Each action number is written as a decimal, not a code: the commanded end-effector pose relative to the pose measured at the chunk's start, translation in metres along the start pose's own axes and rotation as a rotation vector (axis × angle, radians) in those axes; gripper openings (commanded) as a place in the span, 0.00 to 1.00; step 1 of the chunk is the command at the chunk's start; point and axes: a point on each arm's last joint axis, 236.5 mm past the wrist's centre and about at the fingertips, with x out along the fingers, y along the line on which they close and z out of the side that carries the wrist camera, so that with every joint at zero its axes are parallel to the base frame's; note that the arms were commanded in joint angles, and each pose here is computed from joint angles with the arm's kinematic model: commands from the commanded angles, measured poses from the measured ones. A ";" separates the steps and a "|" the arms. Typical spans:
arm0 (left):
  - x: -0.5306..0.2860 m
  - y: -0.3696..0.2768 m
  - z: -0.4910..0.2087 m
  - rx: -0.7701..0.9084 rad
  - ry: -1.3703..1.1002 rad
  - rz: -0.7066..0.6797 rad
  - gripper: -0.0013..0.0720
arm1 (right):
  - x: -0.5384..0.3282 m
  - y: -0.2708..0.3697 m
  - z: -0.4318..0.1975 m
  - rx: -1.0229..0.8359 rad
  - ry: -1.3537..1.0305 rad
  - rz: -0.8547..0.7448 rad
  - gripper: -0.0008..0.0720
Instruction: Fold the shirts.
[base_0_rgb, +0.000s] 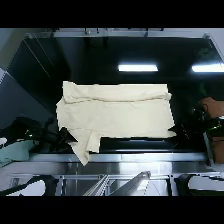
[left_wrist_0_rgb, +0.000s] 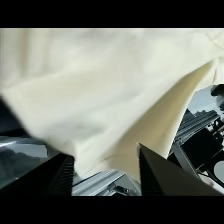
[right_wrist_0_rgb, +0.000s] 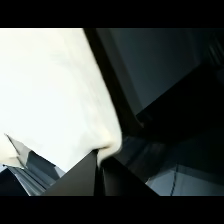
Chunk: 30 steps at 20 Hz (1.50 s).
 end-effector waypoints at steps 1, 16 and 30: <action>0.006 -0.022 0.045 0.059 -0.116 -0.029 0.22 | 0.000 0.005 -0.006 0.001 0.025 0.021 0.04; -0.107 -0.089 -0.031 0.337 -0.201 -0.159 0.05 | -0.058 0.055 -0.007 -0.083 0.014 0.067 0.03; -0.135 -0.117 0.057 0.360 -0.257 -0.139 0.05 | -0.063 0.134 0.096 -0.242 -0.397 0.236 0.03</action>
